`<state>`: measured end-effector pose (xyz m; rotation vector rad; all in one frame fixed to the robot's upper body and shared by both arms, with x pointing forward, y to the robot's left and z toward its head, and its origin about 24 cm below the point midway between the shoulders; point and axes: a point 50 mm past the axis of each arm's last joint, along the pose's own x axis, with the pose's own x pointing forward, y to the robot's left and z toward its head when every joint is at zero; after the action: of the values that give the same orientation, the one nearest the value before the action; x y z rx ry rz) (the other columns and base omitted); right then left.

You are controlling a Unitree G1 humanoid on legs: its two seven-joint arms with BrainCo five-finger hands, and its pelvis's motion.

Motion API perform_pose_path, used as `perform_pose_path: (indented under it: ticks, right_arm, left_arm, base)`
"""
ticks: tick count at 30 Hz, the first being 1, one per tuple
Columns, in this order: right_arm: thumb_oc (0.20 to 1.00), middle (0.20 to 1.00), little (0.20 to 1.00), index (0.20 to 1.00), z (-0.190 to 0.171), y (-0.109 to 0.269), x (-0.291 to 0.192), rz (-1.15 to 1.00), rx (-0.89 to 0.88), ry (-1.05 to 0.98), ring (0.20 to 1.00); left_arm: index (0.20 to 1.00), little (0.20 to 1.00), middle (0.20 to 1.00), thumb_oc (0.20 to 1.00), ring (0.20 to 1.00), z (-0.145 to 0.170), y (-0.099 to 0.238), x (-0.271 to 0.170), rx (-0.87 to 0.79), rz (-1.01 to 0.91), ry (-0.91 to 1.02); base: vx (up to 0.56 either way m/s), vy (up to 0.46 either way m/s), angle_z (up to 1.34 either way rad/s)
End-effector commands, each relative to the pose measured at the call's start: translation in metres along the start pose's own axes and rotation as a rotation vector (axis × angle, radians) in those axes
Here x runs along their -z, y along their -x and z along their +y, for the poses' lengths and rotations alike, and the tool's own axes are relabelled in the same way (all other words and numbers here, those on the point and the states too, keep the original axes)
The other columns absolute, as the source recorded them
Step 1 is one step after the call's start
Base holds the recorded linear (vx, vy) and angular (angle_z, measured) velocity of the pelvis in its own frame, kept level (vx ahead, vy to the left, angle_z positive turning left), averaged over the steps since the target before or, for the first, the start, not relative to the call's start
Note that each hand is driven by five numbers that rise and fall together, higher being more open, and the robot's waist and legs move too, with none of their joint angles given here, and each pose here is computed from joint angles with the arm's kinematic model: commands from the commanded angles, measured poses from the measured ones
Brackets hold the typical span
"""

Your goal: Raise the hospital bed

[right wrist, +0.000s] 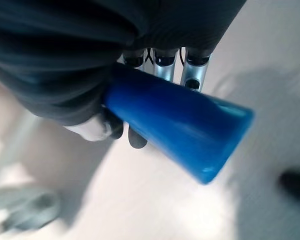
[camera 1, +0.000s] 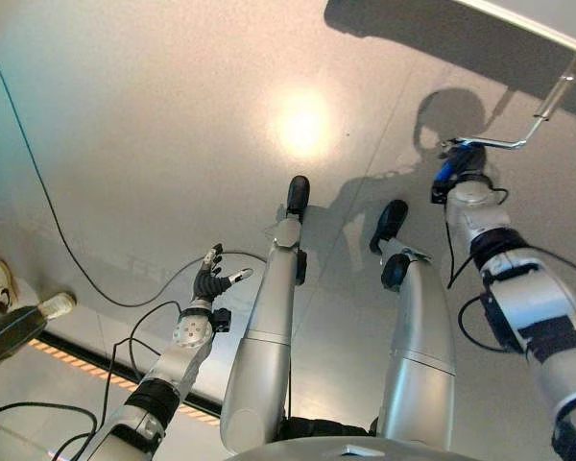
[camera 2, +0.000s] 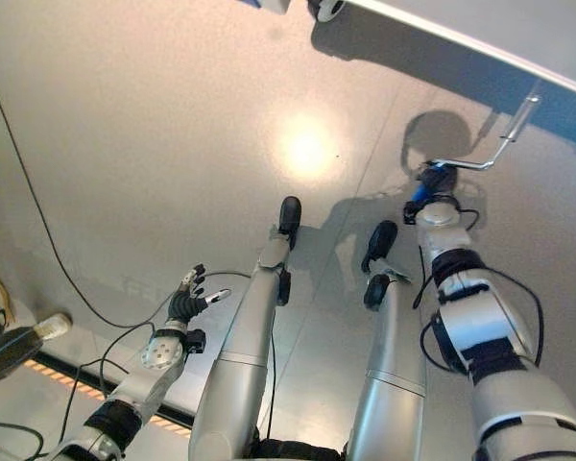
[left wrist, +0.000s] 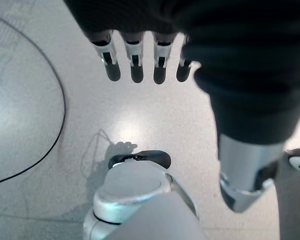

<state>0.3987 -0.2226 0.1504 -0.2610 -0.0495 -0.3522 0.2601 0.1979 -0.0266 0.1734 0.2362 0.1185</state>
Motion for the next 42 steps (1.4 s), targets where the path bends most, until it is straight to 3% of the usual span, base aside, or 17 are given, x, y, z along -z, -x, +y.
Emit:
perform_pose_path:
  ticks: [1, 6, 16, 25, 42]
  right_arm:
    - [0.2, 0.2, 0.2, 0.2, 0.088, 0.034, -0.082, -0.415, -0.338, -0.019, 0.2]
    - [0.2, 0.2, 0.2, 0.2, 0.083, 0.056, -0.099, -0.558, -0.42, -0.124, 0.2]
    - [0.2, 0.2, 0.2, 0.2, 0.073, 0.08, -0.101, -0.624, -0.498, -0.302, 0.2]
    - [0.2, 0.2, 0.2, 0.2, 0.023, 0.086, -0.085, -0.656, -0.385, -0.383, 0.2]
    - [0.2, 0.2, 0.2, 0.2, -0.035, 0.1, -0.063, -0.673, -0.127, -0.625, 0.2]
  left_arm:
    - [1.0, 1.0, 1.0, 1.0, 1.0, 0.006, 0.018, 0.021, -0.03, 0.059, 0.008]
    - [1.0, 1.0, 1.0, 1.0, 1.0, 0.012, 0.015, 0.023, -0.053, 0.064, -0.014]
    - [1.0, 1.0, 1.0, 1.0, 1.0, 0.013, 0.019, 0.036, -0.056, 0.117, -0.04]
    - [1.0, 1.0, 1.0, 1.0, 1.0, 0.017, 0.026, 0.047, -0.058, 0.156, -0.069]
    - [1.0, 1.0, 1.0, 1.0, 1.0, 0.025, 0.035, 0.061, -0.108, 0.216, -0.039]
  base:
    - [0.04, -0.002, -0.11]
    - [-0.06, 0.02, -0.1]
    - [-0.03, -0.004, -0.09]
    - [-0.01, -0.029, -0.04]
    - [-0.01, -0.042, -0.1]
